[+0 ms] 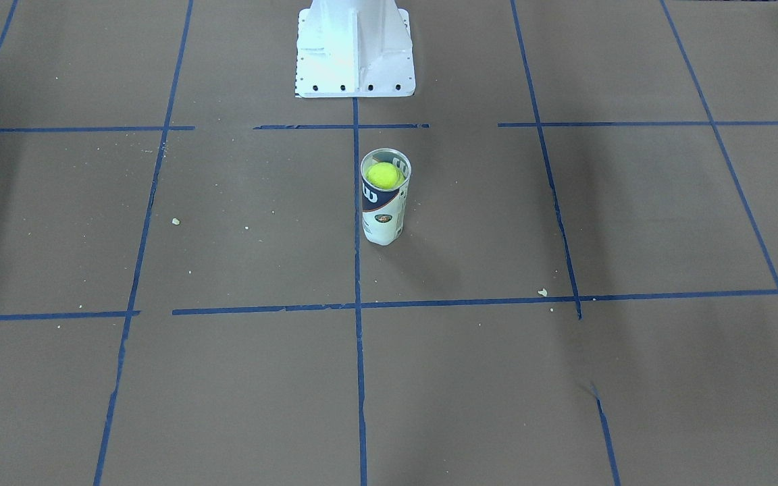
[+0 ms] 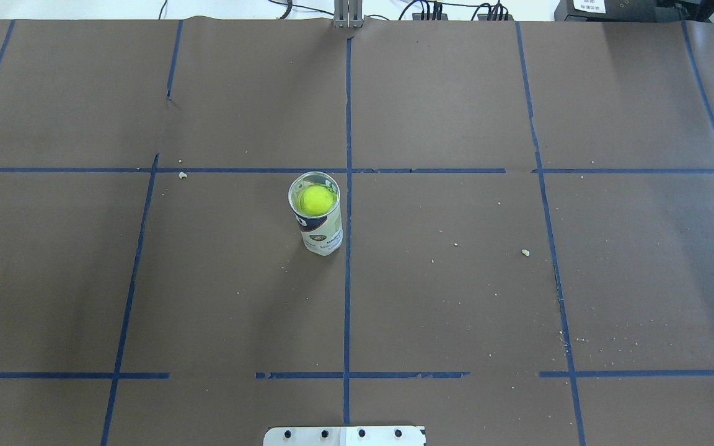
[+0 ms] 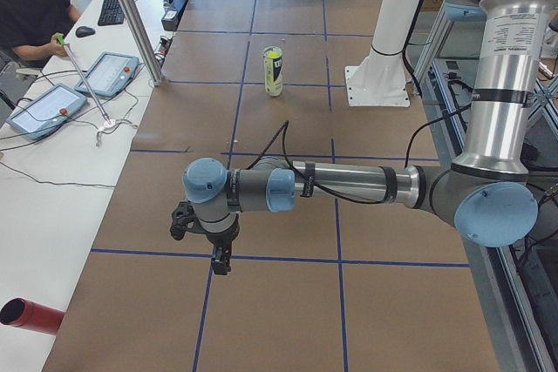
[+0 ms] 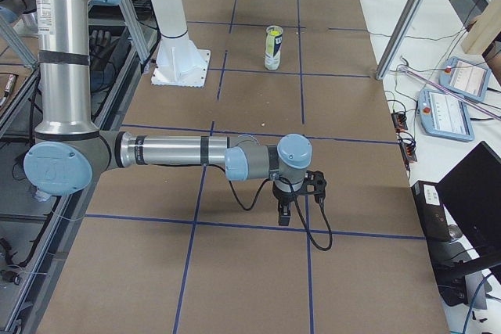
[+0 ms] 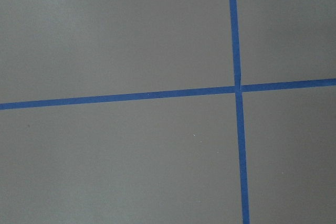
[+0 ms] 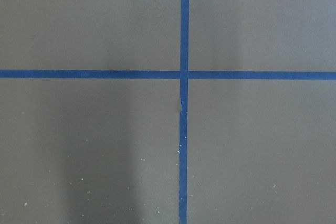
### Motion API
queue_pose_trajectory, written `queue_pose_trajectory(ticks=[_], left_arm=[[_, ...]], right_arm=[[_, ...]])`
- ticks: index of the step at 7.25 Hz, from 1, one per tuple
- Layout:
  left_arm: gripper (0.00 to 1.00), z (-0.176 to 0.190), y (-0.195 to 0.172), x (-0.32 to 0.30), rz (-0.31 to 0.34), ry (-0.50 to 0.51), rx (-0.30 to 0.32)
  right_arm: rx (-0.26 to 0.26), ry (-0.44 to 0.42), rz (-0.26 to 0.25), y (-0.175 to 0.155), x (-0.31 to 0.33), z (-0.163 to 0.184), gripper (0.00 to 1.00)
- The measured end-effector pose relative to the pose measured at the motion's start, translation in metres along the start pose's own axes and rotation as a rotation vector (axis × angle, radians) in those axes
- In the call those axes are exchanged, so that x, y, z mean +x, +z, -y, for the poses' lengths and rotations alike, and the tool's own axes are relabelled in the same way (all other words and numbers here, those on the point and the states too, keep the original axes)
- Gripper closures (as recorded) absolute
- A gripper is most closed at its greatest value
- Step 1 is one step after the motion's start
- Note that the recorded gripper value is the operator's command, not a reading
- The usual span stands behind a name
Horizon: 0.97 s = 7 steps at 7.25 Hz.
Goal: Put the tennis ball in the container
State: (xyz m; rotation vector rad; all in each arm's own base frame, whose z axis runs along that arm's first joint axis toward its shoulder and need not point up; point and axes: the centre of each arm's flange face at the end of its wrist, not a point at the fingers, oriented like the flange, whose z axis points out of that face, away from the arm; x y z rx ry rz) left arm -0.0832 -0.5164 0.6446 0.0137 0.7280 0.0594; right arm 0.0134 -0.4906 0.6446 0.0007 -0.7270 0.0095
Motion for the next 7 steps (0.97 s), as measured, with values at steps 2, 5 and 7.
queue_pose_trajectory(ticks=[2,5,7], left_arm=[[0.0,-0.0042,0.0032,-0.0008,-0.018,-0.005,-0.004],[0.0,-0.0088,0.0072,-0.002,-0.031,-0.004,-0.007],[0.0,-0.0089,0.0074,-0.0018,-0.032,-0.001,-0.006]], right_arm=[[0.0,0.0,0.0,0.0001,-0.0001,0.0,0.0],[0.0,0.0,0.0,0.0001,-0.0001,0.0,0.0],[0.0,0.0,0.0,0.0,0.0,0.0,0.0]])
